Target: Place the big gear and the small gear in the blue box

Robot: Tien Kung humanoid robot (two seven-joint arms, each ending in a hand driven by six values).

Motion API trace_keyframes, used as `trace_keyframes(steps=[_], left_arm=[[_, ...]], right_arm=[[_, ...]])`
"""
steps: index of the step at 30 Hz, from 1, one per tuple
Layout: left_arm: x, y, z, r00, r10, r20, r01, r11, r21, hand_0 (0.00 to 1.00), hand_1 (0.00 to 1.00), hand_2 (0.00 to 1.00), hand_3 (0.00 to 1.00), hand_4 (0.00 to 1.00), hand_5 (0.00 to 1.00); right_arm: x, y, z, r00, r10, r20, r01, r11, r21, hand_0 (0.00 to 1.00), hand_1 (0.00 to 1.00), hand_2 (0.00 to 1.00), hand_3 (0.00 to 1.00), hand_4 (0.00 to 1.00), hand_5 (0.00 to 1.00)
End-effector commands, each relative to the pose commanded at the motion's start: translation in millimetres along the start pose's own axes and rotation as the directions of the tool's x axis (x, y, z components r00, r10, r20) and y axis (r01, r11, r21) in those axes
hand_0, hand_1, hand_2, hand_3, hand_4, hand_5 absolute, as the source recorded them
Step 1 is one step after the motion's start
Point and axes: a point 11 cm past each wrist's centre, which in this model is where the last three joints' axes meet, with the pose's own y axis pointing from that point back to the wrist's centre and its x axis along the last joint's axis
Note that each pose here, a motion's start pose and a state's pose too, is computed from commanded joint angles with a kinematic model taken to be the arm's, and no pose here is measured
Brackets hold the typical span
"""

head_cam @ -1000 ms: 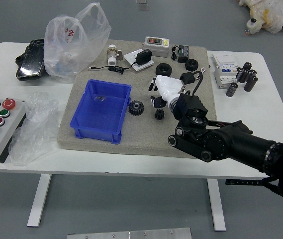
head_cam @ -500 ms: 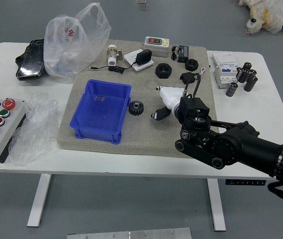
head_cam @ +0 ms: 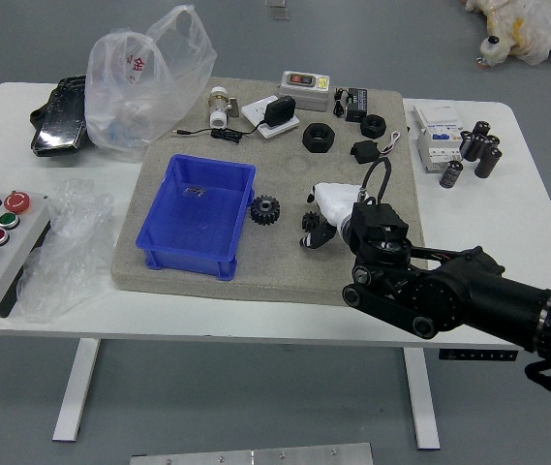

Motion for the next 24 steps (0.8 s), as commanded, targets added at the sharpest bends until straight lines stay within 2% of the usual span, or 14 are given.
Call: trace_keyframes(steps=[3,4,9,10,24], left_arm=[[-0.4,0.0,0.1,1.0,-0.001,0.001,0.001,1.0,-0.001,0.684,0.607,0.571,0.795,0.723,0.317],[-0.5,-0.1,0.2,1.0,-0.001,0.001,0.001,1.0,-0.002,0.684,0.607,0.571,0.795,0.723,0.318],[-0.6,0.0,0.6,1.0,-0.001,0.001,0.001,1.0,-0.004,0.684,0.607,0.571,0.795,0.723,0.318],[-0.6,0.0,0.6,1.0,-0.001,0.001,0.001,1.0,-0.004,0.684,0.607,0.571,0.795,0.723,0.319],[-0.7,0.1,1.1,1.0,-0.001,0.001,0.001,1.0,-0.004,0.684,0.606,0.571,0.795,0.723,0.319]], right_arm=[[1.2,0.2,-0.4,1.0,0.013,0.005,-0.013,1.0,0.002,0.447,0.518,0.456,0.602,0.522,0.029],[1.3,0.3,-0.6,1.0,0.015,0.008,-0.015,1.0,0.002,0.413,0.449,0.348,0.516,0.464,0.019],[1.9,0.1,-0.3,0.999,0.026,0.026,-0.026,1.0,-0.001,0.413,0.449,0.348,0.516,0.464,0.019],[2.4,0.0,-0.2,0.999,0.03,0.03,-0.03,1.0,-0.002,0.418,0.457,0.334,0.507,0.42,0.007],[6.3,0.9,-4.8,0.997,0.056,0.058,-0.056,0.998,0.006,0.426,0.461,0.33,0.494,0.416,0.018]])
